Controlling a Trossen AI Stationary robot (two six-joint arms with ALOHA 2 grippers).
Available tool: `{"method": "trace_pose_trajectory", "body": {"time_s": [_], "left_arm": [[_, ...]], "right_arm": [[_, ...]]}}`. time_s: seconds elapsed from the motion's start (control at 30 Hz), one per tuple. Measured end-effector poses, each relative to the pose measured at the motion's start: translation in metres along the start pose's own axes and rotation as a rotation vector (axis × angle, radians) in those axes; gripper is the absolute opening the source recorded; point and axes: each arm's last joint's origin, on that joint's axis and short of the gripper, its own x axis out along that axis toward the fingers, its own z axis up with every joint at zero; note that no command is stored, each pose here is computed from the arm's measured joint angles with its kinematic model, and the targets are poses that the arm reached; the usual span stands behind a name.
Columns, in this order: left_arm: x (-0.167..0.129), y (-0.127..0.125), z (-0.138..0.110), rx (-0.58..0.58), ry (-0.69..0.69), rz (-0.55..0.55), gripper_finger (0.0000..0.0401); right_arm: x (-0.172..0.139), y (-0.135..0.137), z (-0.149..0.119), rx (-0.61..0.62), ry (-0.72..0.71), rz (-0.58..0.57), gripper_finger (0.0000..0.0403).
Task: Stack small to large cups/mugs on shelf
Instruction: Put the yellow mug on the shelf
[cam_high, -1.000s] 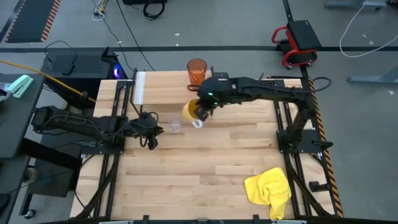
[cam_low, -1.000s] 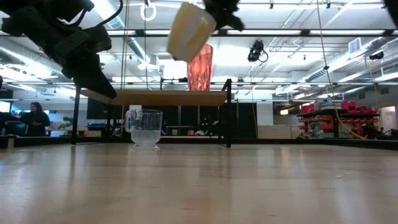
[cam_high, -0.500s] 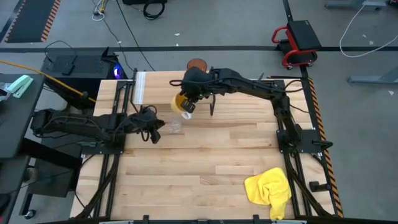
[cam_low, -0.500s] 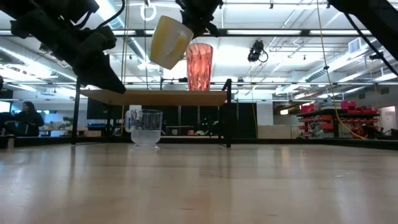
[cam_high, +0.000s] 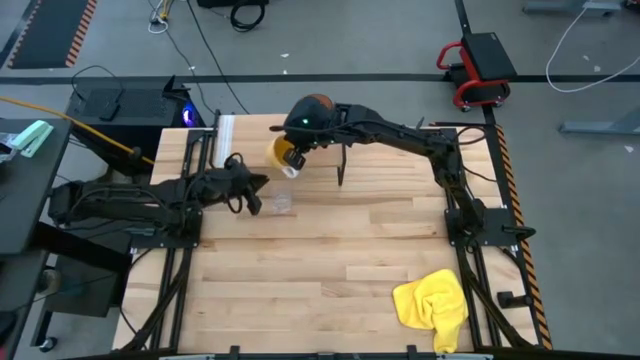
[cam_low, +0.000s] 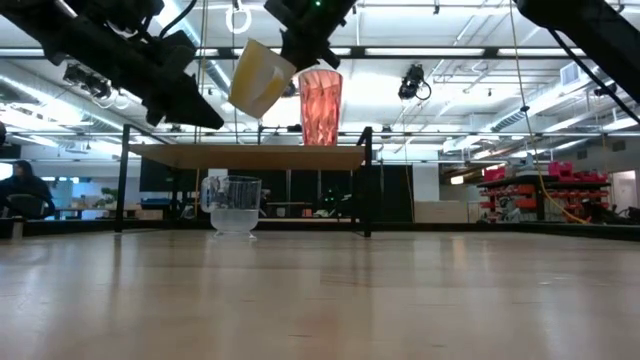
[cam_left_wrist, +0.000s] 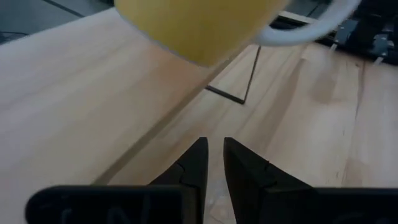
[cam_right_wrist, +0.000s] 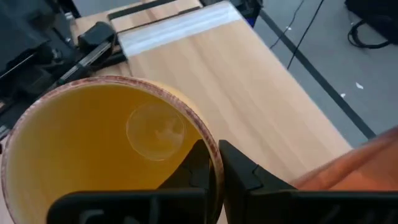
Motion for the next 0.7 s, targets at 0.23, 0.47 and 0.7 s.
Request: {"method": "trace_pose_trajectory", "body": {"time_s": [0.23, 0.47, 0.7], "left_arm": [[0.001, 0.002, 0.006, -0.001, -0.053, 0.004, 0.0062], [0.0, 0.0, 0.015, 0.0, -0.14, -0.011, 0.0055], [0.0, 0.0, 0.015, 0.007, -0.146, -0.012, 0.0062]], "right_arm": [[0.002, -0.014, 0.002, 0.025, -0.005, -0.023, 0.002], [0.011, -0.013, 0.0, 0.025, 0.01, -0.005, 0.002], [0.011, -0.011, -0.001, 0.022, 0.017, -0.001, 0.002]]}}
